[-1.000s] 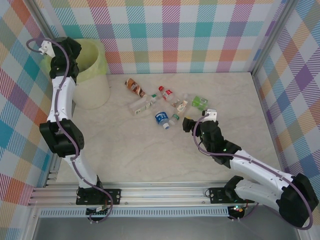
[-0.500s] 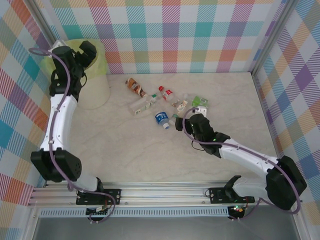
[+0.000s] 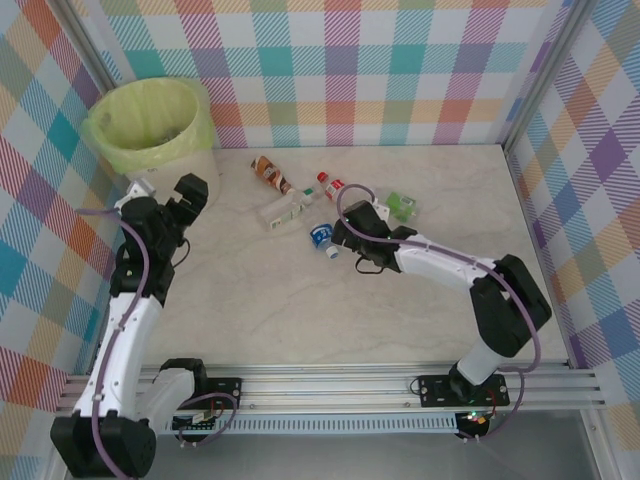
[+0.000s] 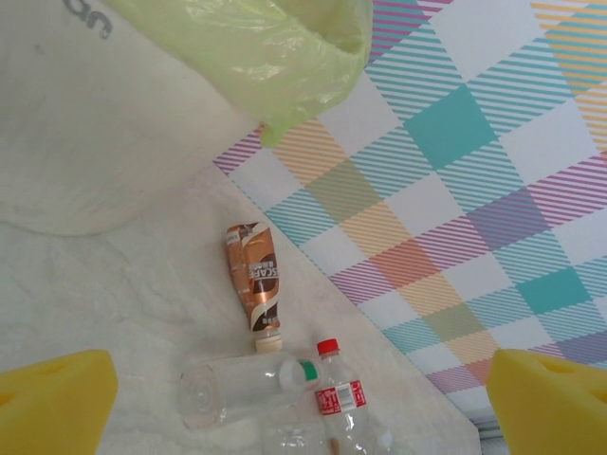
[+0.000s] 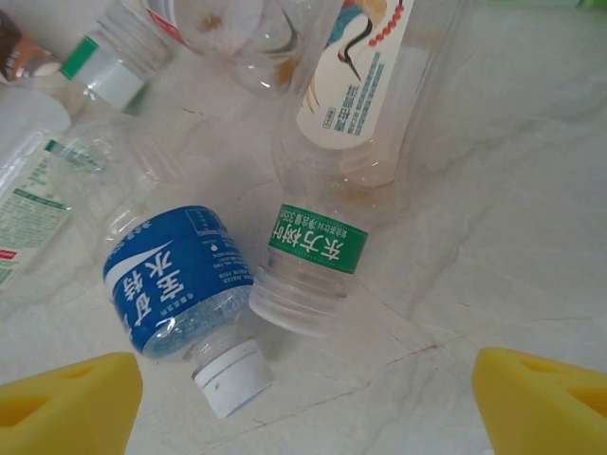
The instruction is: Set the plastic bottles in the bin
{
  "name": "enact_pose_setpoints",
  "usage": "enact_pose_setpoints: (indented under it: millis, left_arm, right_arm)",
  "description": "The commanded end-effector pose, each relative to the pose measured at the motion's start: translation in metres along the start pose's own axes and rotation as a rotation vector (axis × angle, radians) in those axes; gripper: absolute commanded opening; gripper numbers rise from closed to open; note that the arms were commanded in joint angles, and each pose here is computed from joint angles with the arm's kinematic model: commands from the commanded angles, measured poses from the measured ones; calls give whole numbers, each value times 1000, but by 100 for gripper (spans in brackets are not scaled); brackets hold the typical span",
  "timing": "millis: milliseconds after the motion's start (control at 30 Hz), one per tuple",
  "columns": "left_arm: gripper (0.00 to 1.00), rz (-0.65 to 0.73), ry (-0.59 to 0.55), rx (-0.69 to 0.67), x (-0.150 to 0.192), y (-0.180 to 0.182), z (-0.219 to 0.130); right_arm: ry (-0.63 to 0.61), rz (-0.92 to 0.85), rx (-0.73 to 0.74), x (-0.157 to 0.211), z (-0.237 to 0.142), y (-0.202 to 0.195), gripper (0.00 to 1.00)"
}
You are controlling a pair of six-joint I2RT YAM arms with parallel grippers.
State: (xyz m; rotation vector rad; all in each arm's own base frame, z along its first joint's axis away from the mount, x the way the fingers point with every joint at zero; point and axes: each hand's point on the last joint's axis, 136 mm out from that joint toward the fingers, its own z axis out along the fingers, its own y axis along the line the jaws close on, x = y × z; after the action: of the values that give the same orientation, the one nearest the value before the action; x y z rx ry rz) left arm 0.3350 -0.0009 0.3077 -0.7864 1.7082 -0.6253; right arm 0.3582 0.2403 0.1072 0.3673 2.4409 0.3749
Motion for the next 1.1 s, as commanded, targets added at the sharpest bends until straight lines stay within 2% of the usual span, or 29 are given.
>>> enact_pose_setpoints:
  millis: [0, 133, 267, 567, 867, 1067]
  left_arm:
    - [100, 12, 12, -56, 9, 19, -15]
    - [100, 82, 59, -135, 22, 39, -29]
    - [100, 86, 67, -162, 28, 50, -30]
    - [100, 39, 87, -151, 38, 57, -15]
    - [100, 43, 102, -157, 41, 59, -14]
    - [100, 34, 153, -137, 49, 55, -9]
  right_arm:
    - [73, 76, 36, 6, 11, -3, 86]
    - [112, 105, 31, 6, 29, -3, 83]
    - [176, 123, 10, 10, 50, 0, 80]
    - [128, 74, 114, 5, 77, -16, 72]
    - [107, -27, 138, 4, 92, -24, 55]
    - [59, -55, 103, -1, 79, -26, 39]
